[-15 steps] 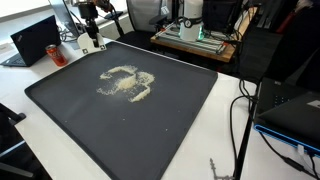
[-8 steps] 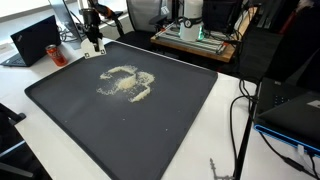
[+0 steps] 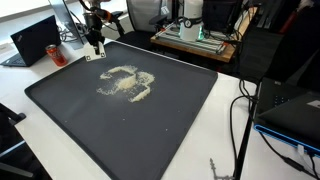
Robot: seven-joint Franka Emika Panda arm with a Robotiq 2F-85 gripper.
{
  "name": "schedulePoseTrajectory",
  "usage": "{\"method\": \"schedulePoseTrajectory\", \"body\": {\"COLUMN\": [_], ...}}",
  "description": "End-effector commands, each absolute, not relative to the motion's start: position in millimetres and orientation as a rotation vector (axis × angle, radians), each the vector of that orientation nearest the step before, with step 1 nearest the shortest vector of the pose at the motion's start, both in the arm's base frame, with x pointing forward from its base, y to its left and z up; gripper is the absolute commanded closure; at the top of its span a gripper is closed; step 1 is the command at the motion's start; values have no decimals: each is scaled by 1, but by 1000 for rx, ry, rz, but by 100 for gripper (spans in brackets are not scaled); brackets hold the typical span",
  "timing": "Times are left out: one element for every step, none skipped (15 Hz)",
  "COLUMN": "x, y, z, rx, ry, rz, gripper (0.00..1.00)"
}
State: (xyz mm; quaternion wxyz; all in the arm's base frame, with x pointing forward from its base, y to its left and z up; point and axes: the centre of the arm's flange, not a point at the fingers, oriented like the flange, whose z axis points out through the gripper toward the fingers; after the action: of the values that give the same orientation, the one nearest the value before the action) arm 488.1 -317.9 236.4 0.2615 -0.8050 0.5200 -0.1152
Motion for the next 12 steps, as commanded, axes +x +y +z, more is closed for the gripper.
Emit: {"method": "schedulePoseTrajectory", "body": {"x": [486,486,485,484,483,482,481,481,480,479,479,478], "y": [-319,-318,-318,-318,-318,-317,-317,-317,-318,-319,-320,-321], "z": [232,232,232,232,232,232,232,232,233,235,236,238], "rx": [-2087,-2069,-2049,-2033,-2010,-1993,-1978,-1968,-1956,-1943,-1930,-1919], "ry": [1417,1415,1402,1381,1372,1373,1368,1364,1358,1345,1344,1333], "rz": [-318,-314,-305,-295,-282,-276,-272,-275,-280,-283,-286,-292], "gripper": [99,99,99,99,99,99,99,99,99,99,99,99]}}
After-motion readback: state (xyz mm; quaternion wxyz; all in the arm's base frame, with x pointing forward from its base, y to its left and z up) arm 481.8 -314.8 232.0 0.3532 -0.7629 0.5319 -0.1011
